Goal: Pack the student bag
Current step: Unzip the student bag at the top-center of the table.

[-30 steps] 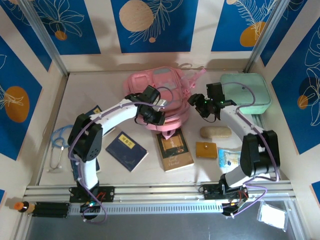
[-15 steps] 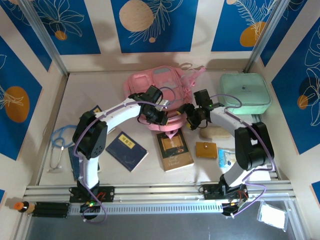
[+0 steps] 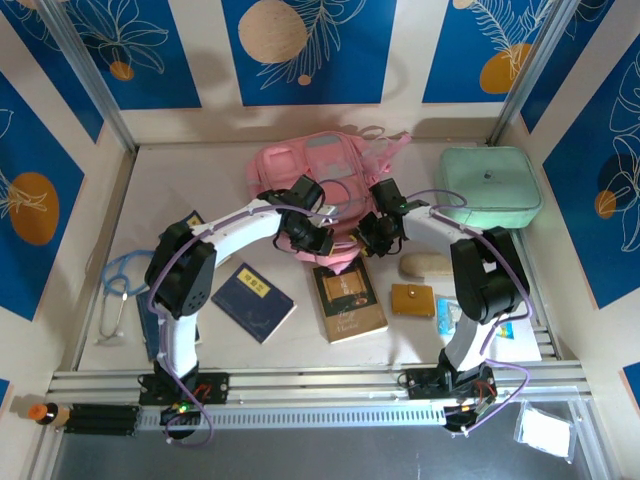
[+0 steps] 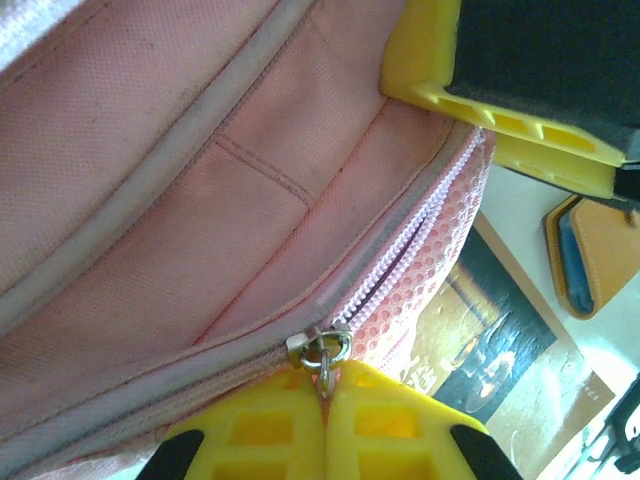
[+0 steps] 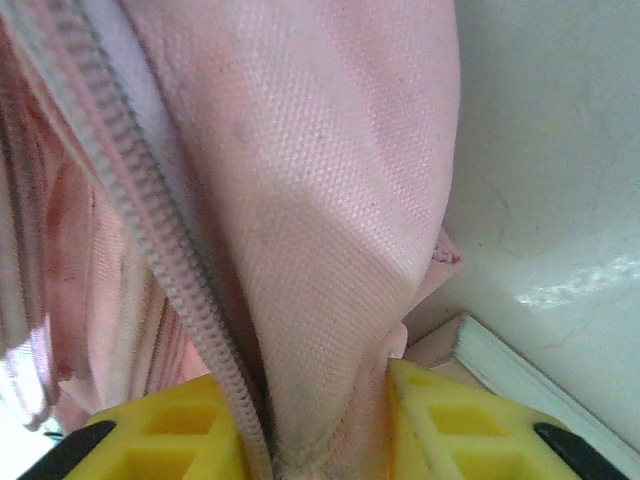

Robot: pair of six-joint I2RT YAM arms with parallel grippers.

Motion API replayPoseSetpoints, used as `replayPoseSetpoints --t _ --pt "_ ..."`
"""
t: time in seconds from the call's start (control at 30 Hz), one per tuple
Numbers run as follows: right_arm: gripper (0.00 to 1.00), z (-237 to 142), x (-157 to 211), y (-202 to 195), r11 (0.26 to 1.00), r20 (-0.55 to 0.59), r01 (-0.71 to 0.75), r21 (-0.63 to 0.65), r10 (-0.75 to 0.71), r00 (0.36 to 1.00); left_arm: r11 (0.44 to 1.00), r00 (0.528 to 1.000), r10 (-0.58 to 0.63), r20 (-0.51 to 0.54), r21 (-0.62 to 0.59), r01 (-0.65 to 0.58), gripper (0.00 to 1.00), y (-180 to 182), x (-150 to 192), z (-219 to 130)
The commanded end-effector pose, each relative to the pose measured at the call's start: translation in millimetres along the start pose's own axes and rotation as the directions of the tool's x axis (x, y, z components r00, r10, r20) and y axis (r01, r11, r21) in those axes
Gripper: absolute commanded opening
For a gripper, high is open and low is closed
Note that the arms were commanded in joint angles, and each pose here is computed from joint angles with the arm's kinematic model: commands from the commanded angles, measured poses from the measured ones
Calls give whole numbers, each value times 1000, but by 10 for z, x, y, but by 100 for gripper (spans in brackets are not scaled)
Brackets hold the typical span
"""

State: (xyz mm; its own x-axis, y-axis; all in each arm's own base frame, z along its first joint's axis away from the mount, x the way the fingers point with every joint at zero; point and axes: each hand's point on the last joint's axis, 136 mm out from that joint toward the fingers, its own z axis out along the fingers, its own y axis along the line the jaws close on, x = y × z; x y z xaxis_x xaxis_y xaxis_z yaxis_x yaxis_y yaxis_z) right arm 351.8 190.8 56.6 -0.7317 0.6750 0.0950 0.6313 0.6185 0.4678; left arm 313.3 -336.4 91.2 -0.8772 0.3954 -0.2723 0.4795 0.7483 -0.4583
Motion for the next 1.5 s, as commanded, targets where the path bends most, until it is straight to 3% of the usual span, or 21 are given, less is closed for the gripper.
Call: replayPoseSetpoints --t 0.0,0.2,0.4,0.63,0.93,1.03,1.13,1.3,1.47 --pt "21 -67 -112 -96 999 59 3 54 -6 998 999 999 34 -19 -42 -35 0 74 127 -230" --pt "15 -112 -218 -142 998 81 -8 57 3 997 994 998 44 -35 -102 -47 0 260 250 -409" --pt "14 -198 -285 -134 998 118 6 58 -13 993 979 996 55 -77 -191 -69 0 453 367 -537" --pt "14 -287 -344 -129 998 151 28 59 -37 988 916 991 -4 -135 -399 -51 0 1109 477 -652" --pt "13 -306 -356 -104 998 151 46 54 -53 987 861 997 -74 13 -504 71 0 1718 9 -772" --pt "13 -321 -344 -94 997 150 56 50 -63 987 825 987 -154 49 -543 156 0 1954 -85 -795" --pt "13 -325 -314 -65 999 127 51 18 -53 990 836 974 -208 91 -500 226 0 2012 -196 -760" --pt "12 -328 -256 57 997 109 80 -24 -77 991 799 933 -276 231 -484 356 0 2289 -400 -866" --pt "12 -317 -226 144 992 97 114 -48 -109 989 795 916 -281 286 -465 390 0 2421 -573 -895"
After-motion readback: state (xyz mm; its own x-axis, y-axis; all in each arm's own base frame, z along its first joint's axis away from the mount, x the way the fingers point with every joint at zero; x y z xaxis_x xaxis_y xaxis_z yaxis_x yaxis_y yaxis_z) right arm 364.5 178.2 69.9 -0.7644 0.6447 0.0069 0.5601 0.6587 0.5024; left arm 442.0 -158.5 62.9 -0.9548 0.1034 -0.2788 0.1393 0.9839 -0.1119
